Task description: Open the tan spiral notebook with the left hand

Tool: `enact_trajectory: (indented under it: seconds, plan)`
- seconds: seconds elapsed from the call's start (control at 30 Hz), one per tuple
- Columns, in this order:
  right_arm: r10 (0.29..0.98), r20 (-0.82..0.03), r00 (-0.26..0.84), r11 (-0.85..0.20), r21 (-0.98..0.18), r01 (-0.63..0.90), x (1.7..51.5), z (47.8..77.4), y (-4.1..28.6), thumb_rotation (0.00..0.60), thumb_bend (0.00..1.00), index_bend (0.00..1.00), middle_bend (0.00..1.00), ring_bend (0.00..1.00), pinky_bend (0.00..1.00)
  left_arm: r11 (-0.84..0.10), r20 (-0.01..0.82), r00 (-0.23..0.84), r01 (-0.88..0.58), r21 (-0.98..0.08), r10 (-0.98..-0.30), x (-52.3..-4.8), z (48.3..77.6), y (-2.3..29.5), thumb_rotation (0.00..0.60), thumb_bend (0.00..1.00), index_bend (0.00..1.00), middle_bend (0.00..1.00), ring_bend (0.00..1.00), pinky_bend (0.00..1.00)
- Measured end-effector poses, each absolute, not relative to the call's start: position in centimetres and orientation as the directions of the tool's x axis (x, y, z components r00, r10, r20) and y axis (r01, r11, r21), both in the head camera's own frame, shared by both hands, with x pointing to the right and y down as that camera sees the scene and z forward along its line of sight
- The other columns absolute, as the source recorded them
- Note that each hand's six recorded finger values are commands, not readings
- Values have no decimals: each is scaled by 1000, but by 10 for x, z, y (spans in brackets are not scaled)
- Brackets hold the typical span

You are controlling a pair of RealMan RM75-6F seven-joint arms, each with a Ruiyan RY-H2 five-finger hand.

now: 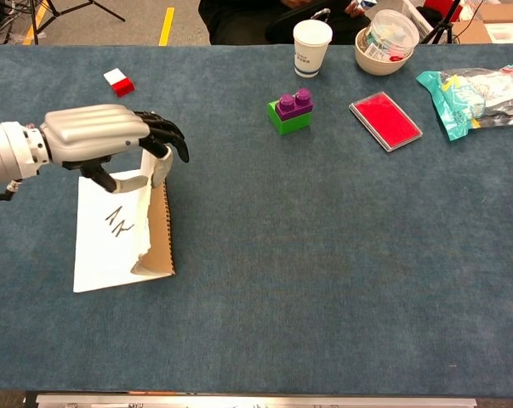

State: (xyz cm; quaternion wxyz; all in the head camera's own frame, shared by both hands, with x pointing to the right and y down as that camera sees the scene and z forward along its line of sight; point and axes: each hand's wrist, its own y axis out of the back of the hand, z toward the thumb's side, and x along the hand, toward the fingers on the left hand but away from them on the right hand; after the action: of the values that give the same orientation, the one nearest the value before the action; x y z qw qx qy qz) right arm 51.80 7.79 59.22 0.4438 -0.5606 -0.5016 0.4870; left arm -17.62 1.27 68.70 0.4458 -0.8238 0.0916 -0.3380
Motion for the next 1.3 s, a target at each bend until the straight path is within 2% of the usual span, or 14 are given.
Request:
enact_trajectory:
  seconds: [0.23, 0.6, 0.7, 0.73, 0.8, 0.87, 0.9, 0.97, 1.0, 1.3]
  plan:
    - [995, -96, 6, -96, -986, 136, 525, 591, 81, 600, 393, 231, 277, 211, 291, -553, 497, 763, 223, -803, -412, -144, 688, 25, 600, 651, 593, 228, 119, 145]
    - [996, -89, -14, -86, -985, 147, 535, 589, 86, 600, 392, 231, 277, 211, 291, -581, 539, 743, 252, -774, -396, -108, 699, 40, 600, 650, 502, 199, 108, 145]
    - [996, -89, -15, -86, -985, 150, 536, 588, 87, 600, 392, 231, 277, 211, 291, -590, 554, 736, 264, -763, -389, -99, 706, 46, 600, 643, 401, 161, 93, 145]
    - [996, -88, -16, -85, -985, 151, 536, 588, 87, 600, 392, 231, 277, 211, 291, -592, 560, 733, 268, -760, -387, -97, 708, 47, 600, 635, 334, 132, 73, 145]
    - [996, -88, -16, -84, -985, 151, 537, 588, 88, 600, 392, 231, 277, 211, 291, -598, 575, 723, 281, -751, -383, -94, 712, 49, 577, 568, 183, 56, 22, 145]
    - [996, -86, -17, -83, -985, 151, 538, 587, 88, 600, 393, 231, 277, 211, 291, -609, 592, 710, 289, -739, -381, -93, 715, 51, 496, 460, 36, 2, 0, 134]
    - [996, -86, -18, -83, -985, 151, 538, 587, 88, 600, 393, 231, 277, 211, 291, -617, 599, 704, 289, -732, -381, -92, 717, 51, 466, 442, 14, 0, 0, 128]
    - [996, -87, -18, -84, -985, 150, 539, 586, 88, 600, 392, 231, 277, 211, 291, -634, 609, 694, 282, -720, -384, -91, 717, 52, 389, 405, 0, 0, 0, 112]
    - [996, -87, -17, -84, -985, 150, 538, 586, 88, 600, 392, 231, 277, 211, 291, -639, 611, 691, 278, -717, -385, -91, 717, 53, 374, 397, 0, 0, 0, 112]
    - [997, -80, 3, -79, -984, 157, 533, 584, 85, 600, 392, 231, 277, 211, 291, -705, 590, 674, 143, -695, -445, -101, 697, 42, 355, 395, 0, 0, 0, 112]
